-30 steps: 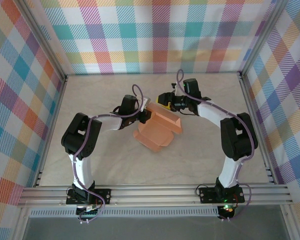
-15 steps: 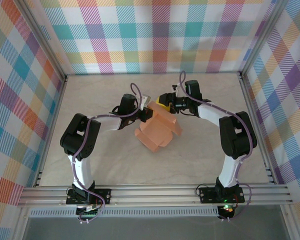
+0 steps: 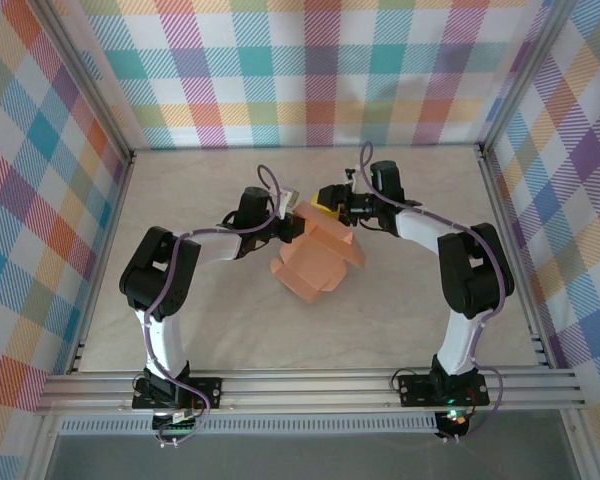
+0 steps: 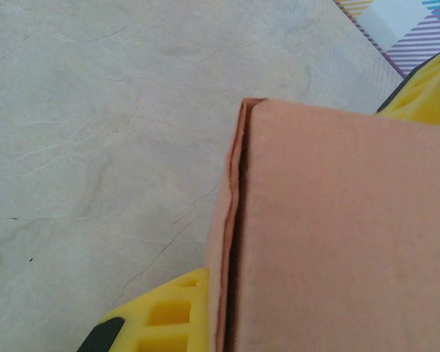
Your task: Fold the paper box
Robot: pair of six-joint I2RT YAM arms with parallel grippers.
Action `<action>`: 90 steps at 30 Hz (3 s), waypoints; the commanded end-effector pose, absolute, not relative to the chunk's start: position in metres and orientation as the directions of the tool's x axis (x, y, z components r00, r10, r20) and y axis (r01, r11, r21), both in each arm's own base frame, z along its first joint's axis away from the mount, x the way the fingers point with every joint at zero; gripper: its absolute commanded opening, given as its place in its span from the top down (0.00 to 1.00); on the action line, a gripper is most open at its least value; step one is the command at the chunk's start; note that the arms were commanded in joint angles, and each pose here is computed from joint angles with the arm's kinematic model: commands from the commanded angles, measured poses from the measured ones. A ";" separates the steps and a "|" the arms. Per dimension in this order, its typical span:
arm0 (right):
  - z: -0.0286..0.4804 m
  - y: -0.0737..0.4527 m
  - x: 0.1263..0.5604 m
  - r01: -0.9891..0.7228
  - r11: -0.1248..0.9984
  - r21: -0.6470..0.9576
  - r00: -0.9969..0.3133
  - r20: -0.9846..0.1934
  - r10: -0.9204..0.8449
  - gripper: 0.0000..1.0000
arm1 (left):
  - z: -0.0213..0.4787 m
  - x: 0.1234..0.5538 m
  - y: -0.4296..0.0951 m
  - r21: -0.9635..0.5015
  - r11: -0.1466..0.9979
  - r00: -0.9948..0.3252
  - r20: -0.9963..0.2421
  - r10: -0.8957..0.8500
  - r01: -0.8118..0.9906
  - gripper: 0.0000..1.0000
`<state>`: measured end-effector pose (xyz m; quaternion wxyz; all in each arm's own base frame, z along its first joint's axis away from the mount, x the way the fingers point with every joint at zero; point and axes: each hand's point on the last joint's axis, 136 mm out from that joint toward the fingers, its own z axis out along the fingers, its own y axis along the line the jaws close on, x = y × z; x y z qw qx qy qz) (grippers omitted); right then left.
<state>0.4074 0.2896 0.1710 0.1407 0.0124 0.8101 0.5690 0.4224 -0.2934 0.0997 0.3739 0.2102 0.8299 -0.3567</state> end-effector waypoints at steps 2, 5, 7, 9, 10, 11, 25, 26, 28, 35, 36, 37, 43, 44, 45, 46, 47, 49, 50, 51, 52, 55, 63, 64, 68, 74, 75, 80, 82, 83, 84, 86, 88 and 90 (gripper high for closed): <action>0.176 0.297 0.394 -0.145 0.320 0.936 -0.973 -0.195 0.128 0.42 | 0.127 0.428 -0.297 -0.427 0.627 -0.577 -0.816 0.044 0.652 1.00; 0.172 0.308 0.381 -0.151 0.304 0.940 -0.979 -0.185 0.086 0.42 | 0.129 0.432 -0.297 -0.447 0.635 -0.590 -0.807 0.018 0.630 1.00; 0.177 0.310 0.376 -0.169 0.295 0.940 -0.977 -0.200 0.078 0.42 | 0.127 0.436 -0.296 -0.458 0.651 -0.606 -0.796 0.003 0.605 1.00; 0.181 0.302 0.380 -0.191 0.325 0.926 -0.965 -0.238 0.112 0.41 | 0.125 0.438 -0.294 -0.468 0.661 -0.621 -0.784 -0.004 0.587 1.00; 0.184 0.296 0.383 -0.201 0.349 0.915 -0.957 -0.259 0.130 0.40 | 0.125 0.438 -0.293 -0.475 0.661 -0.624 -0.781 -0.013 0.581 1.00; 0.188 0.289 0.387 -0.209 0.373 0.904 -0.946 -0.283 0.156 0.37 | 0.126 0.438 -0.293 -0.486 0.661 -0.630 -0.776 -0.025 0.572 1.00; 0.244 0.129 0.401 -0.143 0.430 0.891 -0.669 -0.407 0.622 0.19 | 0.133 0.454 -0.286 -0.791 0.530 -0.775 -0.529 -0.345 0.304 1.00; 0.243 0.120 0.397 -0.138 0.420 0.897 -0.653 -0.401 0.642 0.20 | 0.132 0.456 -0.285 -0.809 0.519 -0.786 -0.501 -0.362 0.277 1.00; 0.238 0.111 0.388 -0.130 0.415 0.900 -0.644 -0.395 0.655 0.20 | 0.130 0.459 -0.283 -0.845 0.485 -0.809 -0.440 -0.390 0.226 1.00; 0.213 0.136 0.380 -0.110 0.276 0.955 -0.762 -0.259 0.594 0.31 | 0.140 0.457 -0.288 -0.898 0.392 -0.855 -0.356 -0.378 0.200 1.00; 0.212 0.143 0.381 -0.114 0.266 0.957 -0.774 -0.254 0.580 0.33 | 0.141 0.456 -0.290 -0.901 0.385 -0.861 -0.351 -0.368 0.202 1.00; 0.217 0.153 0.382 -0.149 0.255 0.955 -0.789 -0.271 0.552 0.34 | 0.143 0.456 -0.291 -0.901 0.382 -0.864 -0.349 -0.363 0.204 1.00; 0.230 0.196 0.383 -0.233 0.199 0.952 -0.838 -0.301 0.455 0.34 | 0.134 0.454 -0.285 -0.893 0.408 -0.856 -0.354 -0.377 0.190 1.00; 0.231 0.200 0.384 -0.235 0.193 0.953 -0.842 -0.299 0.450 0.35 | 0.135 0.453 -0.286 -0.894 0.403 -0.856 -0.355 -0.375 0.194 1.00; 0.232 0.202 0.386 -0.235 0.184 0.954 -0.844 -0.294 0.448 0.36 | 0.135 0.453 -0.287 -0.894 0.402 -0.857 -0.356 -0.373 0.197 1.00; 0.235 0.204 0.387 -0.244 0.169 0.955 -0.846 -0.295 0.445 0.36 | 0.134 0.453 -0.286 -0.893 0.403 -0.858 -0.357 -0.370 0.199 1.00; 0.238 0.205 0.388 -0.250 0.154 0.956 -0.848 -0.293 0.442 0.37 | 0.133 0.452 -0.287 -0.892 0.402 -0.858 -0.361 -0.366 0.204 1.00; 0.240 0.206 0.391 -0.252 0.137 0.958 -0.847 -0.287 0.448 0.39 | 0.135 0.451 -0.287 -0.892 0.396 -0.854 -0.372 -0.364 0.220 1.00; 0.240 0.206 0.393 -0.248 0.134 0.959 -0.846 -0.282 0.452 0.40 | 0.136 0.451 -0.287 -0.892 0.392 -0.852 -0.376 -0.364 0.226 1.00; 0.240 0.206 0.394 -0.246 0.132 0.960 -0.847 -0.279 0.453 0.40 | 0.137 0.451 -0.288 -0.891 0.390 -0.852 -0.379 -0.361 0.231 1.00; 0.240 0.205 0.396 -0.244 0.131 0.961 -0.844 -0.276 0.459 0.41 | 0.137 0.451 -0.288 -0.892 0.389 -0.853 -0.377 -0.361 0.230 1.00; 0.241 0.206 0.400 -0.243 0.125 0.962 -0.843 -0.273 0.464 0.41 | 0.136 0.450 -0.290 -0.893 0.383 -0.855 -0.379 -0.355 0.236 1.00; 0.235 0.198 0.396 -0.246 0.177 0.953 -0.821 -0.303 0.484 0.34 | 0.137 0.456 -0.288 -0.908 0.371 -0.853 -0.345 -0.392 0.197 1.00; 0.230 0.196 0.394 -0.241 0.198 0.950 -0.815 -0.308 0.490 0.32 | 0.137 0.458 -0.287 -0.911 0.367 -0.853 -0.335 -0.400 0.186 1.00; 0.220 0.185 0.388 -0.227 0.247 0.942 -0.788 -0.326 0.521 0.31 | 0.130 0.465 -0.285 -0.924 0.364 -0.858 -0.282 -0.430 0.122 1.00; 0.231 0.182 0.398 -0.228 0.171 0.959 -0.780 -0.285 0.557 0.35 | 0.129 0.464 -0.287 -0.930 0.343 -0.866 -0.275 -0.418 0.129 1.00; 0.234 0.184 0.400 -0.233 0.153 0.960 -0.786 -0.279 0.553 0.36 | 0.130 0.463 -0.287 -0.929 0.343 -0.867 -0.279 -0.413 0.135 1.00; 0.240 0.195 0.413 -0.235 0.110 0.966 -0.818 -0.258 0.514 0.36 | 0.130 0.460 -0.287 -0.927 0.346 -0.869 -0.286 -0.404 0.144 1.00; 0.238 0.203 0.415 -0.226 0.115 0.967 -0.833 -0.252 0.492 0.37 | 0.132 0.460 -0.288 -0.926 0.345 -0.870 -0.290 -0.399 0.151 1.00; 0.236 0.207 0.416 -0.220 0.117 0.968 -0.839 -0.249 0.483 0.38 | 0.132 0.459 -0.289 -0.926 0.345 -0.871 -0.294 -0.393 0.157 1.00; 0.237 0.210 0.416 -0.223 0.116 0.968 -0.845 -0.251 0.472 0.38 | 0.133 0.459 -0.289 -0.924 0.345 -0.871 -0.300 -0.388 0.164 1.00; 0.237 0.217 0.417 -0.225 0.113 0.968 -0.854 -0.252 0.455 0.38 | 0.133 0.458 -0.290 -0.921 0.350 -0.874 -0.305 -0.379 0.169 1.00; 0.233 0.221 0.419 -0.207 0.122 0.971 -0.860 -0.240 0.450 0.39 | 0.133 0.457 -0.292 -0.919 0.353 -0.876 -0.309 -0.370 0.175 1.00; 0.226 0.223 0.421 -0.181 0.135 0.974 -0.865 -0.223 0.449 0.41 | 0.133 0.456 -0.293 -0.917 0.356 -0.878 -0.314 -0.363 0.181 1.00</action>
